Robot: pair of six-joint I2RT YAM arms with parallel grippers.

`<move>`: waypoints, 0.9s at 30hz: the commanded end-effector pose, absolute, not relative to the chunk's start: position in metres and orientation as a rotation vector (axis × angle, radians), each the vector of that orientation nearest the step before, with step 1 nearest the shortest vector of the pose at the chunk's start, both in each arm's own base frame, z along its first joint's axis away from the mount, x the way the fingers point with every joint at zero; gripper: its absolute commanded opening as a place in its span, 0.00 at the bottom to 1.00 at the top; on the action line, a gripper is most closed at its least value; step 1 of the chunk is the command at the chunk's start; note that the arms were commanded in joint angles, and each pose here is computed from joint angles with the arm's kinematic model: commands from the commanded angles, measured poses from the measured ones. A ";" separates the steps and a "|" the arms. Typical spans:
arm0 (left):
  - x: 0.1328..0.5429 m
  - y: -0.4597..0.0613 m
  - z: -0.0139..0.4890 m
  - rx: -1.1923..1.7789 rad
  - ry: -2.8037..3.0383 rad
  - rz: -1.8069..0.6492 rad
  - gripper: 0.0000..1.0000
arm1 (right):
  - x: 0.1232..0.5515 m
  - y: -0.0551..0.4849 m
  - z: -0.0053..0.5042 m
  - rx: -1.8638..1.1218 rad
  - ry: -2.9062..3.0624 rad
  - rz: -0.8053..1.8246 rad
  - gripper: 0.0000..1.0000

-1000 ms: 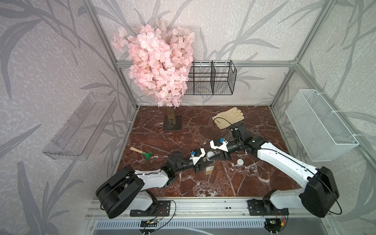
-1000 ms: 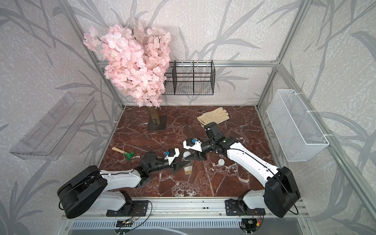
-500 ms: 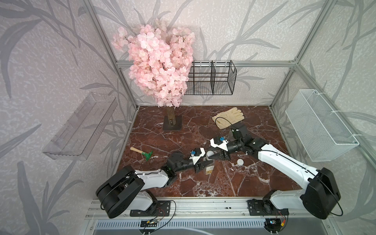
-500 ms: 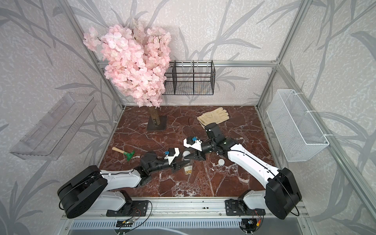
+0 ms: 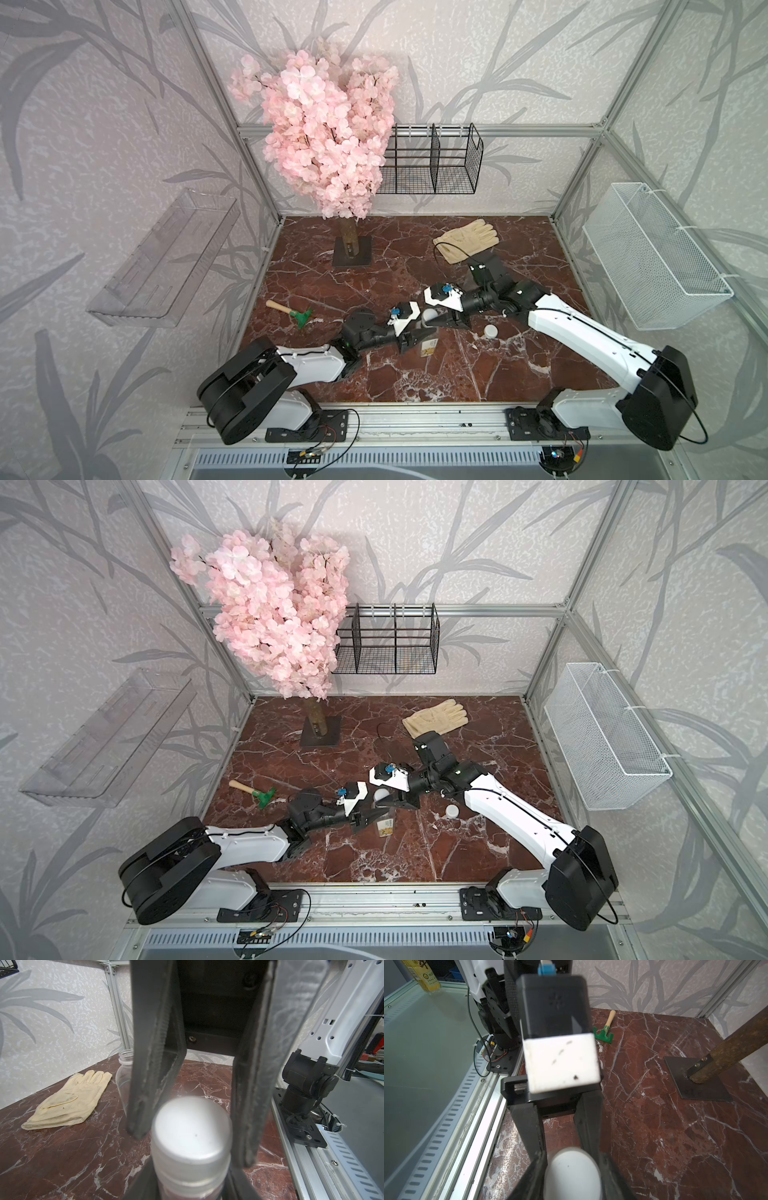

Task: Screw on the bottle caps
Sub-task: Screw the bottle cap onto the plastic bottle.

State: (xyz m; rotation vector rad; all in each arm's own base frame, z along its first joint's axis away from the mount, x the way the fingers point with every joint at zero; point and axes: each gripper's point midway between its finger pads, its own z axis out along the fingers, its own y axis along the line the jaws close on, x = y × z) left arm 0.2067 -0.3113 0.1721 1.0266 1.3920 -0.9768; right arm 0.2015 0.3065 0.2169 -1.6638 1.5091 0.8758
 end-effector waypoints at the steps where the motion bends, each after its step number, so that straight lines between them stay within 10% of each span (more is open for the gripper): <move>1: 0.203 -0.310 0.131 1.070 1.566 -0.989 0.26 | 0.193 0.306 0.210 -1.686 1.589 0.880 0.26; 27: 0.230 -0.289 0.138 0.902 1.614 -0.805 0.25 | 0.221 0.303 0.188 -1.249 2.104 0.470 0.13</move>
